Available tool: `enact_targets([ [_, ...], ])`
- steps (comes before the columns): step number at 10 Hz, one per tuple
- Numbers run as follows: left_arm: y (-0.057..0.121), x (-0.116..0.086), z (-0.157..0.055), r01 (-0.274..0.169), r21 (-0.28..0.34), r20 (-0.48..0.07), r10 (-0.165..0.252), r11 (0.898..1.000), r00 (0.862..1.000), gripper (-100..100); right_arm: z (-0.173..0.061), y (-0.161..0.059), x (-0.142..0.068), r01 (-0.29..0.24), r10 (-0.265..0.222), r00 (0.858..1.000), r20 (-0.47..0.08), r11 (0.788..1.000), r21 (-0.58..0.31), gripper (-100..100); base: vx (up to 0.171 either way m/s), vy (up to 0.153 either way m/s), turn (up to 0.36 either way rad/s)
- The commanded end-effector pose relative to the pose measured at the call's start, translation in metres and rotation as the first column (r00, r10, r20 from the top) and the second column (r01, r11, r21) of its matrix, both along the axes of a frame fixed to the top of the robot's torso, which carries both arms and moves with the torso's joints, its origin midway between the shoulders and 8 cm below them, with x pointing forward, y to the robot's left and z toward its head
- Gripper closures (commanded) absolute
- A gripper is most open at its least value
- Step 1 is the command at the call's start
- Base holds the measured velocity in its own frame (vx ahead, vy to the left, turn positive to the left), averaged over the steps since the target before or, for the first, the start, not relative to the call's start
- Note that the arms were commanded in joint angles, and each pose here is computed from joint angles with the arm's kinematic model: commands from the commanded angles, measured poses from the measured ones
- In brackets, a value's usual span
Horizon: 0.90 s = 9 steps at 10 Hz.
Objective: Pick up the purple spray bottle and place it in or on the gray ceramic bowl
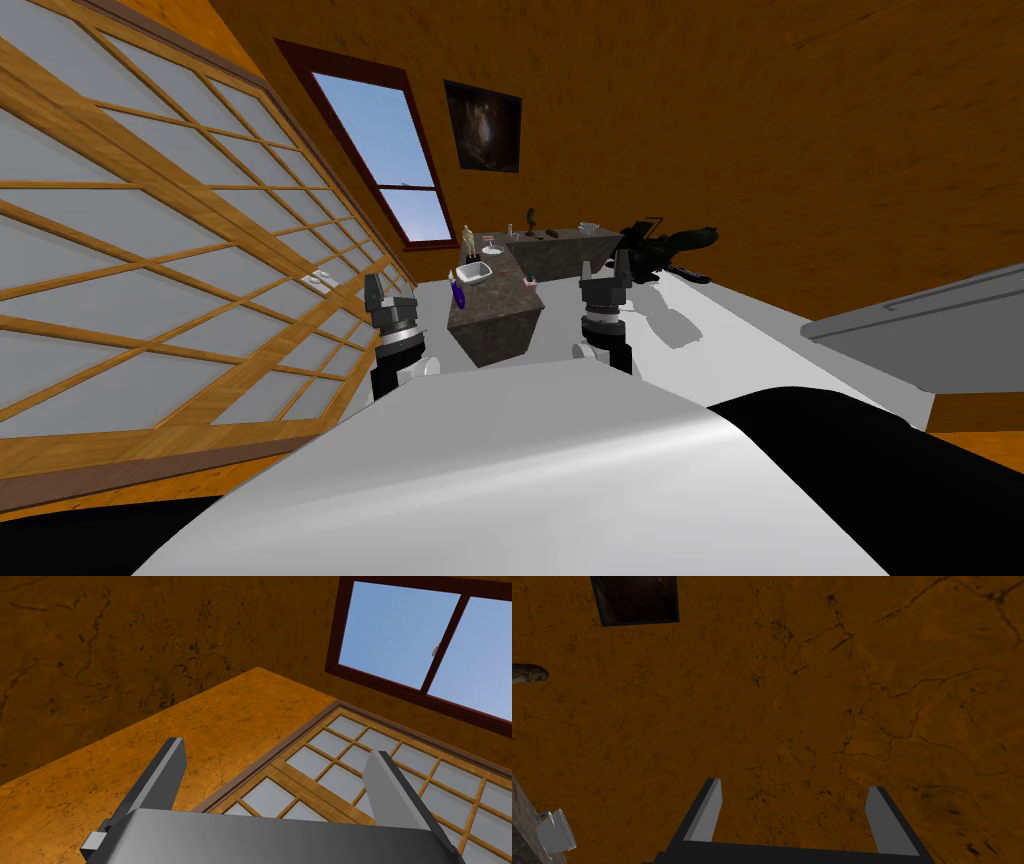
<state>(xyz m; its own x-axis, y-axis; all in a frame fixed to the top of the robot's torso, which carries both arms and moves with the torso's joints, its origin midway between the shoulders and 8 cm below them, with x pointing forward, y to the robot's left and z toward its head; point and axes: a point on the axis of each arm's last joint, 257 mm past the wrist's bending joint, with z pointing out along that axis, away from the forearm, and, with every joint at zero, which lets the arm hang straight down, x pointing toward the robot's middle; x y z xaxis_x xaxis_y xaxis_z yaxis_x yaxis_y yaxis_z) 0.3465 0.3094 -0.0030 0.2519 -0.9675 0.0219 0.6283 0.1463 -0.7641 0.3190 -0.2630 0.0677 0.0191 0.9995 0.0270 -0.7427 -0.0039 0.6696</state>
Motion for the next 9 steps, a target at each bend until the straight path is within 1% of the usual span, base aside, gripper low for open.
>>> enact_targets([
  [1, -0.001, 0.001, -0.004, 0.015, 0.035, -0.022, -0.015, 0.999, 1.000, -100, 0.000, 0.000, 0.000, 0.000, 0.000, 1.000, 0.000, 1.000, 0.000, 0, -0.002, -0.015, -0.016],
  [3, -0.002, 0.003, -0.014, 0.038, 0.086, -0.066, -0.032, 0.996, 0.997, -100, 0.000, 0.000, 0.000, 0.000, 0.000, 1.000, 0.000, 1.000, 0.000, 0, -0.003, -0.034, -0.021],
  [5, 0.001, 0.003, -0.029, 0.059, 0.132, -0.125, -0.043, 0.989, 0.991, -100, 0.000, 0.000, 0.000, 0.000, 0.000, 1.000, 0.000, 1.000, 0.000, 0, -0.004, -0.061, -0.031],
  [7, 0.006, 0.002, -0.047, 0.080, 0.171, -0.194, -0.046, 0.982, 0.980, -100, 0.000, 0.000, 0.000, 0.000, 0.000, 1.000, 0.000, 1.000, 0.000, 0, -0.020, -0.081, -0.030],
  [9, 0.014, -0.001, -0.067, 0.100, 0.203, -0.268, -0.043, 0.974, 0.963, -100, 0.000, 0.000, 0.000, 0.000, 0.000, 1.000, 0.000, 1.000, 0.000, 0, -0.005, -0.090, -0.036],
])
